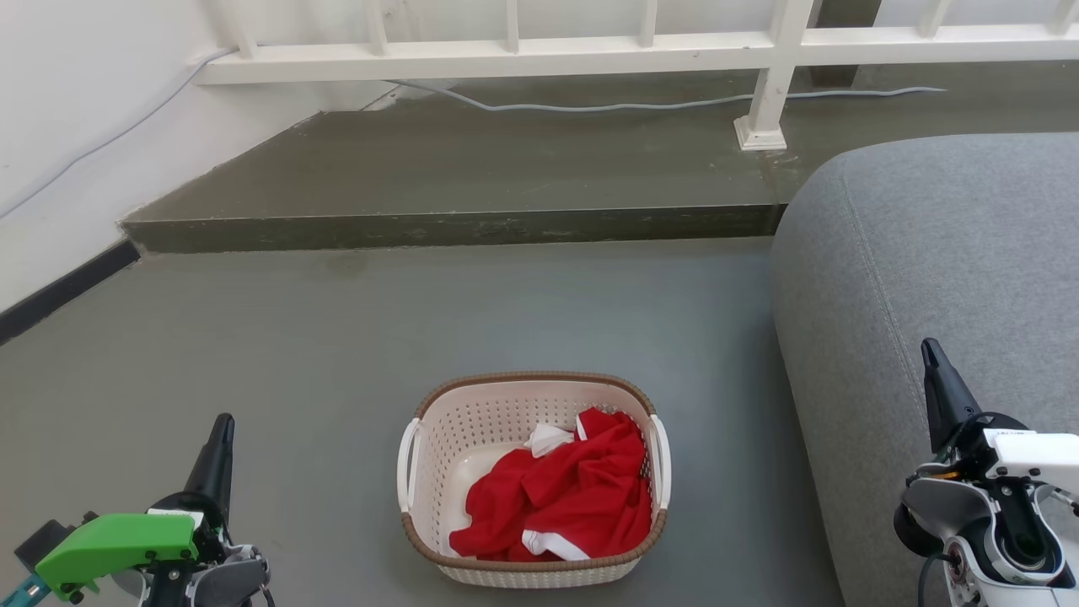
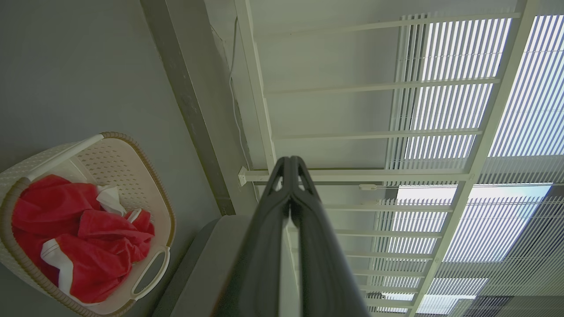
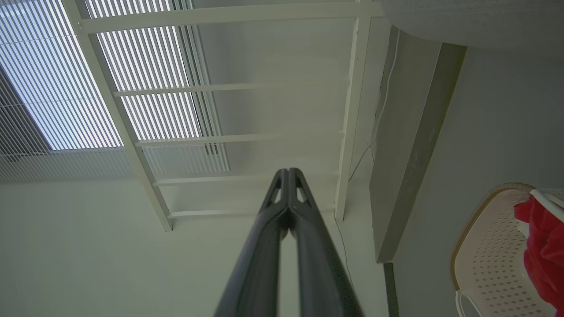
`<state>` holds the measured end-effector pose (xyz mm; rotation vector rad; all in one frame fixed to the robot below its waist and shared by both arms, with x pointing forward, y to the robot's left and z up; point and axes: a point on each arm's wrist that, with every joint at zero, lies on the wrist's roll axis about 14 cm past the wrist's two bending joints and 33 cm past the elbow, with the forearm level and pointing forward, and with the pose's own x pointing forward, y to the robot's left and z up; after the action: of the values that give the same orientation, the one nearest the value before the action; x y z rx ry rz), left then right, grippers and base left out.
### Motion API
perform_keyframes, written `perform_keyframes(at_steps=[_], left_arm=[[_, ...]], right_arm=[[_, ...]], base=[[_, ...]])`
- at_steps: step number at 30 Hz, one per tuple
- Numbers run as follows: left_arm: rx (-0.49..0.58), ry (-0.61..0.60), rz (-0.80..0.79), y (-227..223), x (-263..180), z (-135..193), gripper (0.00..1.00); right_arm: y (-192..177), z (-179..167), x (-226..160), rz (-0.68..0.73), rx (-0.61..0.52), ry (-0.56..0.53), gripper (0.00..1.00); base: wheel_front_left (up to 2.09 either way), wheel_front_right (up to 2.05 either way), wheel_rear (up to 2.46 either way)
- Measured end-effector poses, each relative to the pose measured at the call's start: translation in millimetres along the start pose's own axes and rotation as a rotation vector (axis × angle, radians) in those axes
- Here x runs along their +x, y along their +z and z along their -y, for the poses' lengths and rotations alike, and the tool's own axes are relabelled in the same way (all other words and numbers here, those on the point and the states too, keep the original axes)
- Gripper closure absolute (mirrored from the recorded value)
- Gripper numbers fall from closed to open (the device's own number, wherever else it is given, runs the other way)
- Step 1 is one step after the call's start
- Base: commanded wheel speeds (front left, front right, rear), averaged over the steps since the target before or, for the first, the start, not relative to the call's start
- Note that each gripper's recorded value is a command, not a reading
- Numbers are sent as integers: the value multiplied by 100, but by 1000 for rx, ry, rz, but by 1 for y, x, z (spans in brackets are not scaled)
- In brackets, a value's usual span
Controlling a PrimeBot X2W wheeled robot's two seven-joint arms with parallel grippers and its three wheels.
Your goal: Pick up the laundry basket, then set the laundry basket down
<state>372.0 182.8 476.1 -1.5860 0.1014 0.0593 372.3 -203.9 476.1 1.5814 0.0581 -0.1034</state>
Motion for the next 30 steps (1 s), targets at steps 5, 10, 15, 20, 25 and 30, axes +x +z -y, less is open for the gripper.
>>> perform_keyframes(at_steps=[5,10,15,20,25,30], left_arm=[[0,1,-2,0,0,0,100],[0,3,-1,0,0,-1,100],[-1,5,1,1,0,-2,100],[-1,7,1,1,0,-2,100],[-1,10,2,1,0,-4,100],[-1,9,3,2,-1,-4,100]], right_arm=[[0,-2,1,-1,0,6,100],[0,-2,1,0,0,5,100],[0,-1,1,0,0,3,100],[0,-1,1,1,1,2,100],[0,-1,1,1,1,2,100],[1,0,1,2,1,0,100]], base=[[0,0,0],[0,0,0],[0,0,0],[0,0,0],[0,0,0],[0,0,0]])
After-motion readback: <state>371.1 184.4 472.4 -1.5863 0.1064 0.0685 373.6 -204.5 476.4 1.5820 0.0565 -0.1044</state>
